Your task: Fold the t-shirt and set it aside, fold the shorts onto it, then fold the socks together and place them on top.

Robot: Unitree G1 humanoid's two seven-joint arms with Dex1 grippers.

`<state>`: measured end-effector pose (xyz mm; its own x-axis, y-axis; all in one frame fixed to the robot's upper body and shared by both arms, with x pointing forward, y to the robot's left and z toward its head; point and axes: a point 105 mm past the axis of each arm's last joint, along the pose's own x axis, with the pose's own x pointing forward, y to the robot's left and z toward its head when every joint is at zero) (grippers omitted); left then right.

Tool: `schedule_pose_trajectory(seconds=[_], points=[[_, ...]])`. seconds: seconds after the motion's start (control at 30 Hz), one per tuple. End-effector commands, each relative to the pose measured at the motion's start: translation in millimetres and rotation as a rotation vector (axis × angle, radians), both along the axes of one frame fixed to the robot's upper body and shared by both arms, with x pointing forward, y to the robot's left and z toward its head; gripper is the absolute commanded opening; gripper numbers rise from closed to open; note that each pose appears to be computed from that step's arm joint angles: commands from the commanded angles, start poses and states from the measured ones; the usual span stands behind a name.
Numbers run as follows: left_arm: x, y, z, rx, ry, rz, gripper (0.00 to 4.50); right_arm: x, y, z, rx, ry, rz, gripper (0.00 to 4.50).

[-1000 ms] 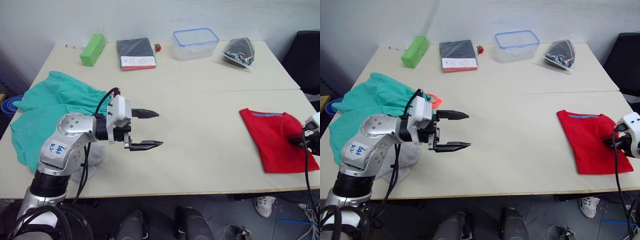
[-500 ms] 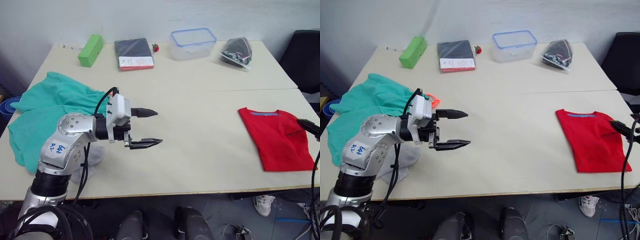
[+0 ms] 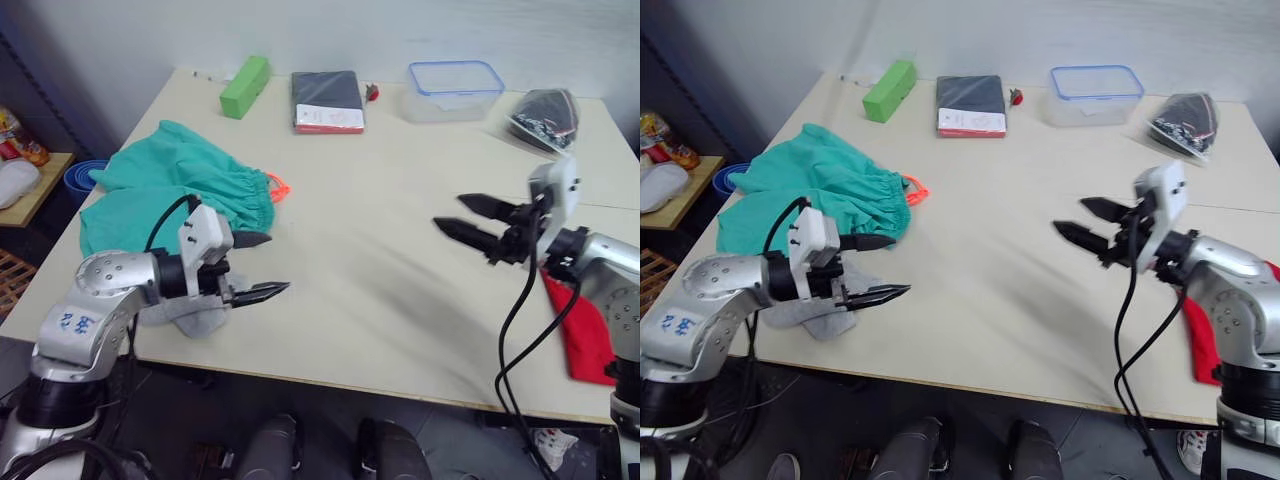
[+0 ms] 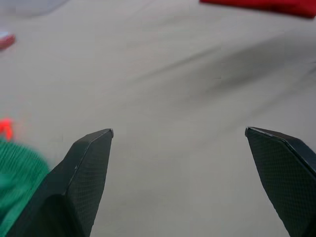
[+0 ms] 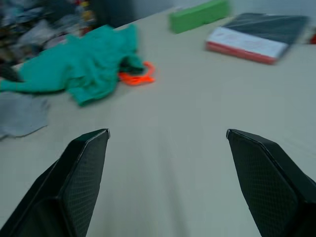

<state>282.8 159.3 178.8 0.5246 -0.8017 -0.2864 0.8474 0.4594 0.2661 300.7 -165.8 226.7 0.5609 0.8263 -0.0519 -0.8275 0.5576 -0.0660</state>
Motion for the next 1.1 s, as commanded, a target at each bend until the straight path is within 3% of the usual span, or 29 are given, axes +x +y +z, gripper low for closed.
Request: schedule_pose_trajectory(seconds=[0.03, 0.17, 0.27, 0.47, 0.63, 0.73, 0.83, 1.1], points=[[1.2, 28.0, 5.6, 0.098, -0.088, 0.156, 4.50, -25.8, 25.1, 10.1, -0.090, -0.074, 0.206, 3.87], [20.2, 61.9, 8.1, 0.108, -0.121, 0.364, 4.50, -29.5, 38.6, 6.0, -0.143, -0.099, 0.292, 3.87], [36.8, 75.5, 7.5, 0.151, -0.149, 0.431, 4.50, -28.3, 44.6, 1.5, -0.157, -0.115, 0.318, 3.87], [69.2, 69.4, -3.6, 0.294, -0.189, 0.340, 4.50, -24.1, 49.1, -6.6, -0.178, -0.138, 0.308, 3.87], [94.5, 58.1, -11.8, 0.344, -0.185, 0.259, 4.50, -25.3, 51.5, -6.3, -0.173, -0.152, 0.284, 3.87], [104.4, 51.2, -26.9, 0.408, -0.153, 0.187, 4.50, -29.5, 51.4, -8.2, -0.175, -0.154, 0.270, 3.87], [119.0, 44.2, -29.8, 0.388, -0.139, 0.185, 3.91, -33.6, 50.3, -10.1, -0.179, -0.158, 0.250, 3.90], [127.9, 47.6, -38.1, 0.404, -0.107, 0.165, 1.34, -28.9, 41.0, -7.4, -0.159, -0.172, 0.124, 3.90]])
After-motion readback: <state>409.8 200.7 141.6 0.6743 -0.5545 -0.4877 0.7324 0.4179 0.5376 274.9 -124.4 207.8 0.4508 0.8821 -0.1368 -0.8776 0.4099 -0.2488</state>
